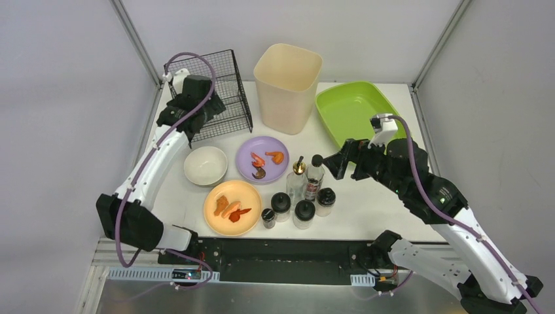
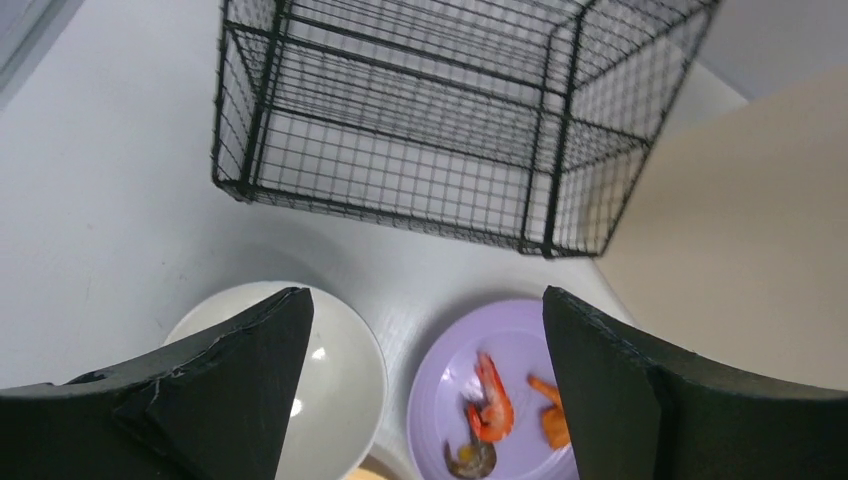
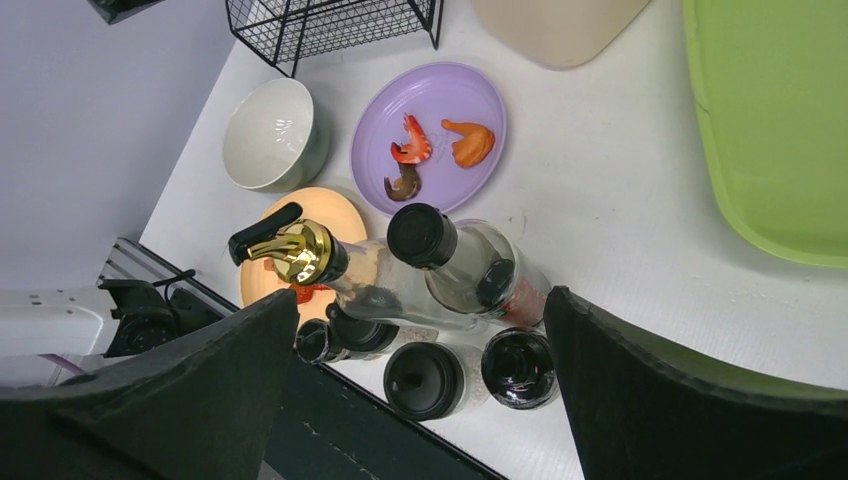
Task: Clear the kitchen counter
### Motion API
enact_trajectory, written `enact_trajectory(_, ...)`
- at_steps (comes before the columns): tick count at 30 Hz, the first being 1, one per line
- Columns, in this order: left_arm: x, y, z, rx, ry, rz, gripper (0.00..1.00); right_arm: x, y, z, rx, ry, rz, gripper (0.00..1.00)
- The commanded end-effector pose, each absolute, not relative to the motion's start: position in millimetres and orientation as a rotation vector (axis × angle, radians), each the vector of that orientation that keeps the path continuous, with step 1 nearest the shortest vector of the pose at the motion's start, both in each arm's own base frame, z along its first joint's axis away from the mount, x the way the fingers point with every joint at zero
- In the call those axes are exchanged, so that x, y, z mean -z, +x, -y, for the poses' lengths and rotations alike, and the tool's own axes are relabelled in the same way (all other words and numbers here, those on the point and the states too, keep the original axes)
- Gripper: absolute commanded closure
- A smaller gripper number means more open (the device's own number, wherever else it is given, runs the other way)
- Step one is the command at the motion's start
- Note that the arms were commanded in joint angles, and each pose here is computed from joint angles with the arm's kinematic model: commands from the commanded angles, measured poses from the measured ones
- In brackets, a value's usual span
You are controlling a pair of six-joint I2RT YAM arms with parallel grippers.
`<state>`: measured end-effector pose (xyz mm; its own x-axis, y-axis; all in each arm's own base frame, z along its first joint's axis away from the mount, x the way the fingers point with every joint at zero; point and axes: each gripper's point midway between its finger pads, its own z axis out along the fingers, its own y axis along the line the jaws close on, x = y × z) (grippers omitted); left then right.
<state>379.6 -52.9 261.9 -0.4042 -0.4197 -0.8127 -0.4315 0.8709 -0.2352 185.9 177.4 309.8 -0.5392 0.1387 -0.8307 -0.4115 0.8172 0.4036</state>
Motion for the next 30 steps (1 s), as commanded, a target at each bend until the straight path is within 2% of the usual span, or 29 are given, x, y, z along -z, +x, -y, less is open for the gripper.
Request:
enact_trajectory(1,-267,407,21,0.003,-0.775,-1.986,0.14,-320,172,-176,-0.778,-0.21,-1.996,0.03)
enact_trajectory(4,-257,423,9,0.023,-0.794,-2.01,0.18,-322,166,-175,-0.799,-0.221,-1.982,0.03)
enact_trajectory(9,-239,439,-9,-0.027,-0.788,-2.061,0.18,-316,163,-175,-0.796,-0.236,-2.011,0.03)
enact_trajectory(16,-217,444,-29,-0.064,-0.73,-2.146,0.17,-312,164,-179,-0.806,-0.25,-2.011,0.03)
enact_trajectory(30,-187,450,-66,-0.144,-0.548,-2.276,0.19,-308,162,-183,-0.814,-0.27,-2.019,0.03)
